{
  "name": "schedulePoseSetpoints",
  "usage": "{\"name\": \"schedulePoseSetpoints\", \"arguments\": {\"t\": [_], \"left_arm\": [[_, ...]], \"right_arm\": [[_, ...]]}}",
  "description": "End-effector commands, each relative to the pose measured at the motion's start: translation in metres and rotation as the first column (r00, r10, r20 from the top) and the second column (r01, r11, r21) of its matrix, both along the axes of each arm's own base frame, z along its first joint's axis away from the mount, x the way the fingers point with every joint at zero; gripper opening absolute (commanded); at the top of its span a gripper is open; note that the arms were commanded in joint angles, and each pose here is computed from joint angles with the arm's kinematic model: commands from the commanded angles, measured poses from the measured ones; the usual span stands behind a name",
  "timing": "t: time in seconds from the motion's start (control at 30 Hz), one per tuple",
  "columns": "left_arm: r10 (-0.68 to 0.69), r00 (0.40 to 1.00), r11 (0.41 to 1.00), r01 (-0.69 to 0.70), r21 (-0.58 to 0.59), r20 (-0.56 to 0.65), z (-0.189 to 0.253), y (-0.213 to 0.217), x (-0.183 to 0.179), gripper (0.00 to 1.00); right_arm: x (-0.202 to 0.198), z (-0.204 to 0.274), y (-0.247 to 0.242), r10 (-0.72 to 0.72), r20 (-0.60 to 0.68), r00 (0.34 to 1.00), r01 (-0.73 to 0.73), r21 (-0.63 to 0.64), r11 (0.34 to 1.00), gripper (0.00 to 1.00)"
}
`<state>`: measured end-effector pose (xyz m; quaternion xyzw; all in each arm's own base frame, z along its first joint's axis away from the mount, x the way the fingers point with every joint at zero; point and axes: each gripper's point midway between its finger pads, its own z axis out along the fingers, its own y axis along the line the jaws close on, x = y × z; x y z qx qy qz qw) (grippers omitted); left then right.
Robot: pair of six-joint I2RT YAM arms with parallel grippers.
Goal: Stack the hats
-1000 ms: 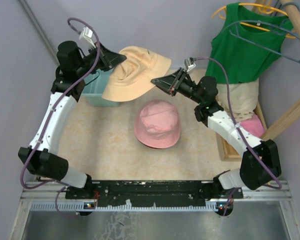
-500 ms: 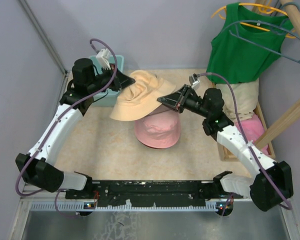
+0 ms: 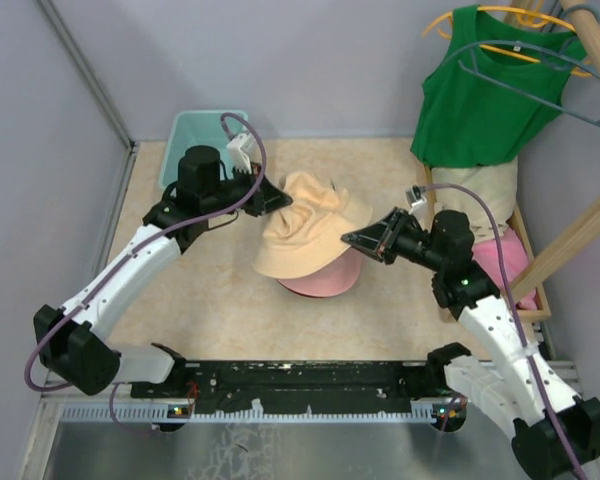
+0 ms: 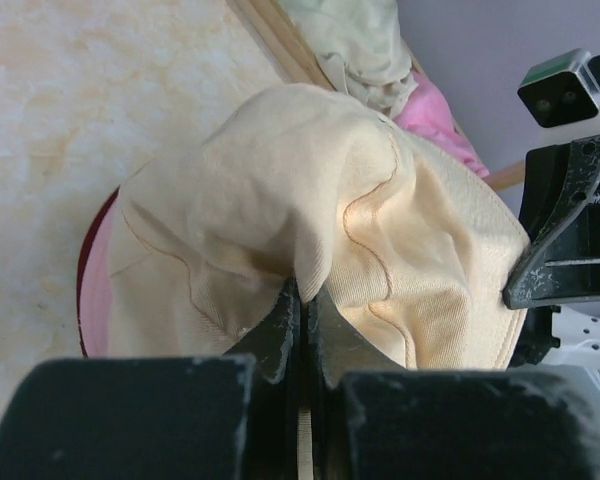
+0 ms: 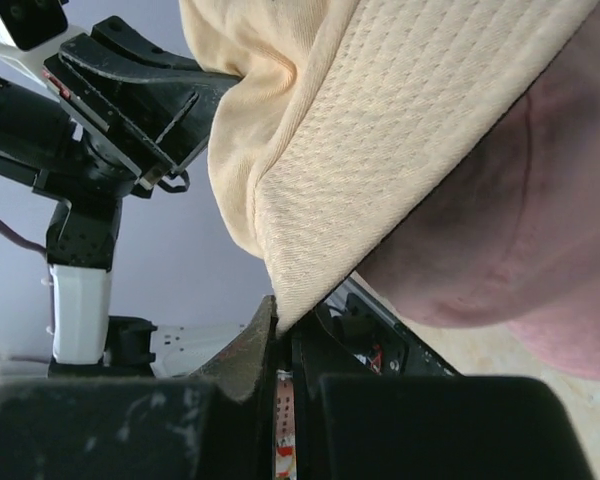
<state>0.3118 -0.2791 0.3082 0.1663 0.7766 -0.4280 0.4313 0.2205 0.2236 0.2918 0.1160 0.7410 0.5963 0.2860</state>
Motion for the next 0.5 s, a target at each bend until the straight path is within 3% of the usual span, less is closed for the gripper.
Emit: {"name": "schedulePoseSetpoints", "arguments": {"t": [0.0, 0.13, 0.2, 0.3, 0.37, 0.47], "left_arm": [[-0.012, 1.000, 1.000, 0.011, 0.012, 0.028, -0.005, -0.004, -0.011, 0.00], [-0.026, 1.000, 1.000, 0.026, 0.000, 0.013, -0.015, -0.008, -0.017, 0.00], [-0.028, 1.000, 1.000, 0.028, -0.003, 0.005, -0.020, -0.009, -0.019, 0.05], [0.017, 1.000, 1.000, -0.017, 0.007, -0.014, -0.027, -0.002, -0.017, 0.26], [0.063, 0.998, 0.998, -0.063, 0.018, -0.017, -0.028, 0.006, -0.015, 0.48], [0.189, 0.981, 0.981, -0.187, 0.048, -0.048, -0.030, 0.033, -0.011, 0.63]], "right_arm": [[-0.018, -0.028, -0.014, 0.000, -0.047, 0.999, -0.004, -0.073, 0.997, 0.00], [-0.024, -0.046, -0.022, 0.001, -0.097, 0.995, -0.009, -0.076, 0.997, 0.00], [-0.027, -0.056, -0.024, 0.007, -0.118, 0.993, -0.020, -0.109, 0.994, 0.00], [-0.034, -0.070, -0.027, 0.015, -0.153, 0.988, -0.035, -0.130, 0.991, 0.00], [-0.034, -0.077, -0.028, 0.010, -0.168, 0.986, -0.030, -0.115, 0.993, 0.00], [-0.031, -0.084, -0.030, -0.007, -0.179, 0.984, -0.014, -0.112, 0.994, 0.00]]}}
